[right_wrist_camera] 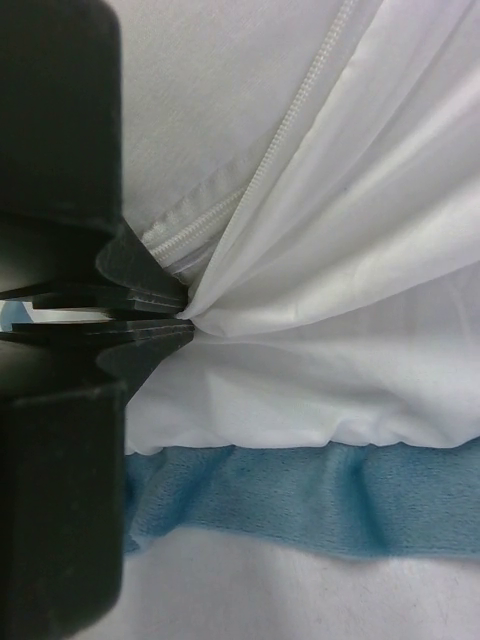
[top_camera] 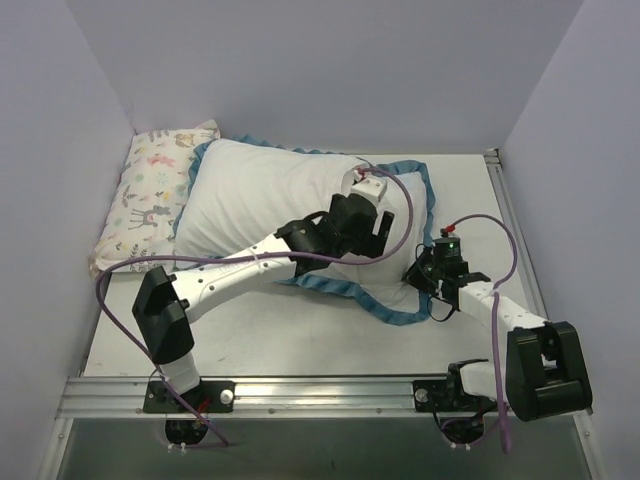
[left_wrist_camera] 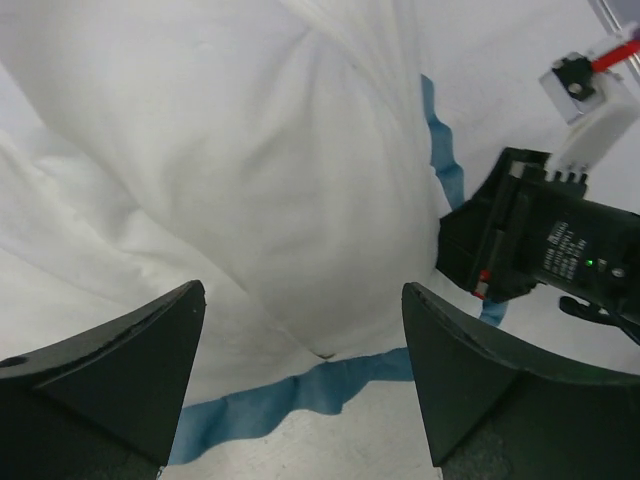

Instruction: Remove the pillowcase from the pillow

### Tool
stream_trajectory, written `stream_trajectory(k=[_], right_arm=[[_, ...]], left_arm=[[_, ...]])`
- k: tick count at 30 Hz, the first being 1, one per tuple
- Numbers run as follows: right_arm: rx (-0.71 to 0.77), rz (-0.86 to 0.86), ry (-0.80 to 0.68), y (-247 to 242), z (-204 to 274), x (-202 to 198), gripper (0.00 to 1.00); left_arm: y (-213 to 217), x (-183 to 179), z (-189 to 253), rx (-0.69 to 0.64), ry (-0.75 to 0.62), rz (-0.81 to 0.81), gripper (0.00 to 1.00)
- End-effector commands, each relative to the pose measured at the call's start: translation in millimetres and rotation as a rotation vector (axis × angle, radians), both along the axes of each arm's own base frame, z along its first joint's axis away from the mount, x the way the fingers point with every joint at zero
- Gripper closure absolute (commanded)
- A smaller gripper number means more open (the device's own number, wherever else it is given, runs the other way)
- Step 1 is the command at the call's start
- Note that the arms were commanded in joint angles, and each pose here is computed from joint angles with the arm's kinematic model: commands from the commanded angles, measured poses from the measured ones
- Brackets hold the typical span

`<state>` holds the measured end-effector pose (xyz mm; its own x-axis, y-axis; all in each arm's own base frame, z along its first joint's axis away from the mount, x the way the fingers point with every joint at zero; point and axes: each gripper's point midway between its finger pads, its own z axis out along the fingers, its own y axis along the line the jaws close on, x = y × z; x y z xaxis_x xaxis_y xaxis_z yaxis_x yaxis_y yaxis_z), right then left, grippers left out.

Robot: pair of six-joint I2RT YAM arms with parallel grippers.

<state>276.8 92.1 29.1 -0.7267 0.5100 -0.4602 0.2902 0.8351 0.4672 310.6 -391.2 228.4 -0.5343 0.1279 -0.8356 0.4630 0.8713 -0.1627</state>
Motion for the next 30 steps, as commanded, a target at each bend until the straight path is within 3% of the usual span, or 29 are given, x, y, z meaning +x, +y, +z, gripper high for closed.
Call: stream_trajectory(k=[1,6,15,17,18,19,21,22,30], right_arm=[[-0.005,-0.017,0.071,-2.5,-17.0,-17.0,1.00],[0.015,-0.030,0.061,-1.4,-14.8,-18.3,1.00],[0.026,-0.039,0.053,-2.2,-13.0,-22.0,1.00],[0.028,-0.040,0.044,-2.4,-10.3,-23.1,1.00],[0.030,-0.041,0.040,-2.2,-8.6,-22.6,1.00],[0.031,-0.038,0.031,-1.6,-4.9,-20.8,1.00],[0.016,-0.040,0.035,-4.1,-2.8,-21.8,1.00],[0.008,-0.041,0.036,-5.2,-1.3,-21.3,1.00],[-0.016,-0.041,0.046,-8.6,-3.6,-23.8,1.00]], left_arm=[[-11.0,-9.3,25.4,-0.003,-0.091,0.039,0.12],[-43.4,-12.4,-16.7,0.023,-0.033,0.077,0.03],[-61.9,12.9,-99.6,0.069,0.104,0.145,0.03],[-62.0,18.1,-105.2,0.067,0.116,0.148,0.14],[-61.9,21.0,-110.6,0.073,0.124,0.147,0.31],[-60.1,27.5,-110.0,0.067,0.127,0.153,0.62],[-59.9,34.1,-107.7,0.065,0.131,0.139,0.92],[-53.6,41.2,-105.9,0.068,0.136,0.151,1.00],[-28.7,96.3,-12.9,-0.106,0.081,0.178,1.00]])
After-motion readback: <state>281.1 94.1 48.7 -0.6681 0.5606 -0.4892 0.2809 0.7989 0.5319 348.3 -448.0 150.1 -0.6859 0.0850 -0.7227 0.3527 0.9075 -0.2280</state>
